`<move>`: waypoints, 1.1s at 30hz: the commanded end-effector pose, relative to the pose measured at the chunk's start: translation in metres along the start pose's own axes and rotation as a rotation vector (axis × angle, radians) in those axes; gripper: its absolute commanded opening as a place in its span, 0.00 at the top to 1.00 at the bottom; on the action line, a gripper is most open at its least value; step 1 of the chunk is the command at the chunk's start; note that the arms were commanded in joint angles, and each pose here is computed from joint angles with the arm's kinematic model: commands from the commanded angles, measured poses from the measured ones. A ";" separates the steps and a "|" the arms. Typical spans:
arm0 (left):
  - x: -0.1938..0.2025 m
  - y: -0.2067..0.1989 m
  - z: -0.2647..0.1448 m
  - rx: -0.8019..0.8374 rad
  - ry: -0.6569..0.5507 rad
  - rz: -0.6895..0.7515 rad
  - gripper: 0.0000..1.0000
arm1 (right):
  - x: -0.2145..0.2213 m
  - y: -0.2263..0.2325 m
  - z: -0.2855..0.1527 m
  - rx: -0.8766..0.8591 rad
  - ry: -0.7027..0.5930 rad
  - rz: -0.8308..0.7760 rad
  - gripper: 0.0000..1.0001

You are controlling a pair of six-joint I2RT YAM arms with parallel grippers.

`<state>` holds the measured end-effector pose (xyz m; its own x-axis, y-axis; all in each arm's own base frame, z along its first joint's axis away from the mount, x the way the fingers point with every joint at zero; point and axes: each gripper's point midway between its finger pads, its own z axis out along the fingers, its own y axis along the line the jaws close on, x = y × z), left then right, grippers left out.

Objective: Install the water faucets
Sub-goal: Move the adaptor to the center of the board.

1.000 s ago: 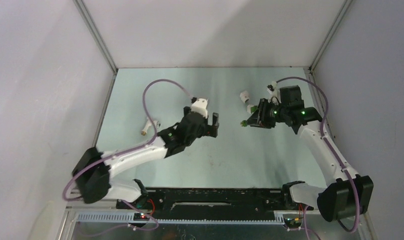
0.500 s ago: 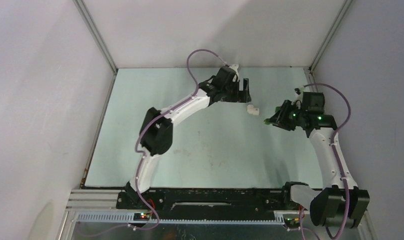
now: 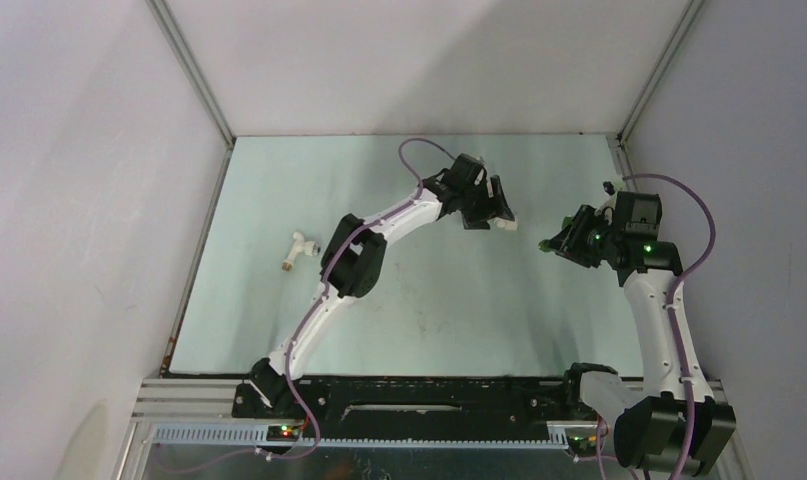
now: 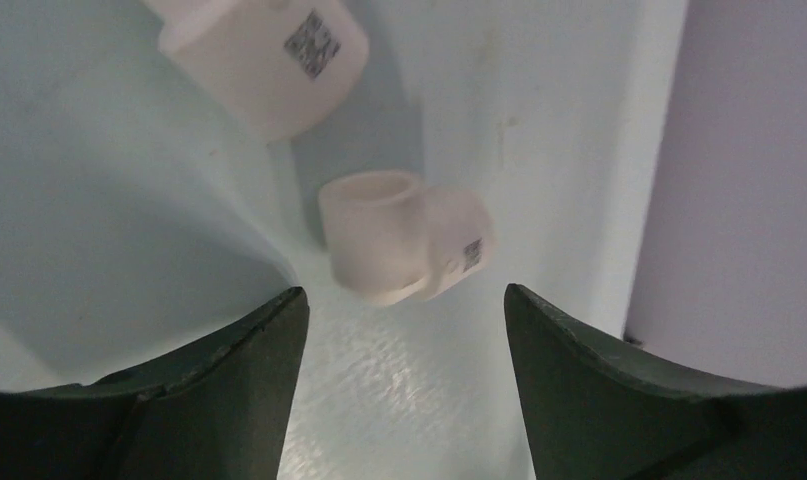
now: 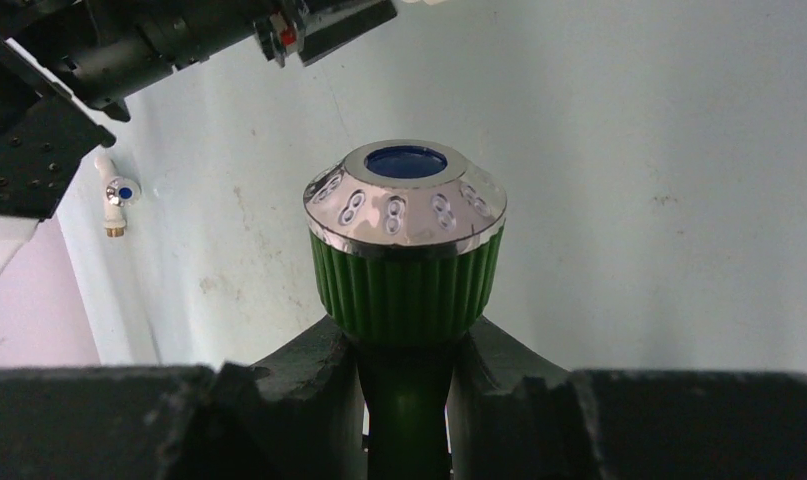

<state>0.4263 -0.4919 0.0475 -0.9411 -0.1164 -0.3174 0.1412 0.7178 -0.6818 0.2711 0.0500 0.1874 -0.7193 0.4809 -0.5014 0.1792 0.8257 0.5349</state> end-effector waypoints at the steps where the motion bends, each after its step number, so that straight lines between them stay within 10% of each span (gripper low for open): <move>1: -0.018 -0.023 0.007 0.113 -0.035 -0.118 0.20 | -0.004 0.007 -0.003 -0.036 -0.018 -0.005 1.00; 7: -0.019 0.001 0.030 0.121 -0.032 -0.270 0.26 | -0.001 0.005 -0.003 -0.029 -0.007 -0.014 1.00; 12: -0.020 0.008 0.035 0.163 -0.009 -0.367 0.53 | -0.001 0.005 -0.001 -0.033 -0.001 -0.011 1.00; 33: 0.055 0.055 -0.063 0.015 0.066 -0.075 0.98 | -0.002 0.008 0.017 -0.074 0.041 -0.016 1.00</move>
<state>0.3834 -0.4436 0.0207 -0.9736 -0.1796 -0.1406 -0.0123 0.6569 -0.7539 0.2759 0.0572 0.1758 -0.7552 0.4762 -0.4505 0.1731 0.8077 0.5636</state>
